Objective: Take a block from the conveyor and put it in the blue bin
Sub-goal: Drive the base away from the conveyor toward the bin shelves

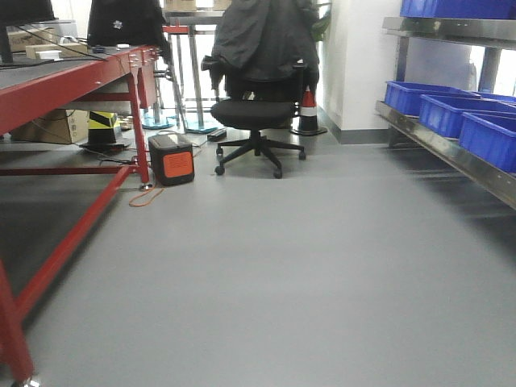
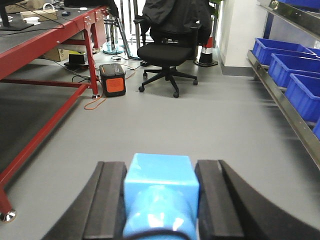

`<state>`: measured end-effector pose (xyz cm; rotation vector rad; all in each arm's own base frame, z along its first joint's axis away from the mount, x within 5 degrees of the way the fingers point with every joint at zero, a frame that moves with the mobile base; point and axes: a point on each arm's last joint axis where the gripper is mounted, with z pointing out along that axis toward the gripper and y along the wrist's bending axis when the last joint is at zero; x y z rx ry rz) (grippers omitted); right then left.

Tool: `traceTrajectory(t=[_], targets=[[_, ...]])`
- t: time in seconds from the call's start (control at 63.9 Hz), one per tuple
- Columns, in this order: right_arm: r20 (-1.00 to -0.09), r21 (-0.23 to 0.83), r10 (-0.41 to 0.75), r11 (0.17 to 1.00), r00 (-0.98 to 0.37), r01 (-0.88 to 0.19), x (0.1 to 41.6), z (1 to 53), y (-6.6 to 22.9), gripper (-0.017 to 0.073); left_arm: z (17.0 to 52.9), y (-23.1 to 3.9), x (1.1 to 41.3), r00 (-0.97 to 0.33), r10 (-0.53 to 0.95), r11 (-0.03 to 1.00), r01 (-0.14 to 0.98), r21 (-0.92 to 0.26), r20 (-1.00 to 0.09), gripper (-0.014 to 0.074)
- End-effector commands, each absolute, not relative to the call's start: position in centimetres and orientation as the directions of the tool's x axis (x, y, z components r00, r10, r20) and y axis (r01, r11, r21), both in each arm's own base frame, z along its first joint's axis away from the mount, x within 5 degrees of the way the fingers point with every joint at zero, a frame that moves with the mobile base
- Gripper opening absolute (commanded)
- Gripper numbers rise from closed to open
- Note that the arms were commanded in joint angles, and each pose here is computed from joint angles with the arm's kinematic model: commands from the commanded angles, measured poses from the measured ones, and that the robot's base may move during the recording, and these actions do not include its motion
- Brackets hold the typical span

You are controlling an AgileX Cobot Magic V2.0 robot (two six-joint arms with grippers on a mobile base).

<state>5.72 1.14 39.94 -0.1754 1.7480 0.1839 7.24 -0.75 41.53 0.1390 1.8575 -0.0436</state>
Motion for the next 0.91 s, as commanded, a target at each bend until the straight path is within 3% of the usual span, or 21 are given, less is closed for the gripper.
traceTrajectory(t=[0.0, 0.892], targets=[[-0.988, 0.015, -0.018, 0.977, -0.153, -0.212, 5.66, 40.21, 1.04, -0.0163, 41.93, -0.82, 7.17, -0.251, 0.062, 0.992, 0.124, 0.032, -0.966, -0.0111], [-0.988, 0.015, -0.018, 0.977, -0.153, -0.212, 5.66, 40.21, 1.04, -0.0163, 41.95, -0.82, 7.18, -0.249, 0.062, 0.992, 0.124, 0.032, -0.966, -0.0111]])
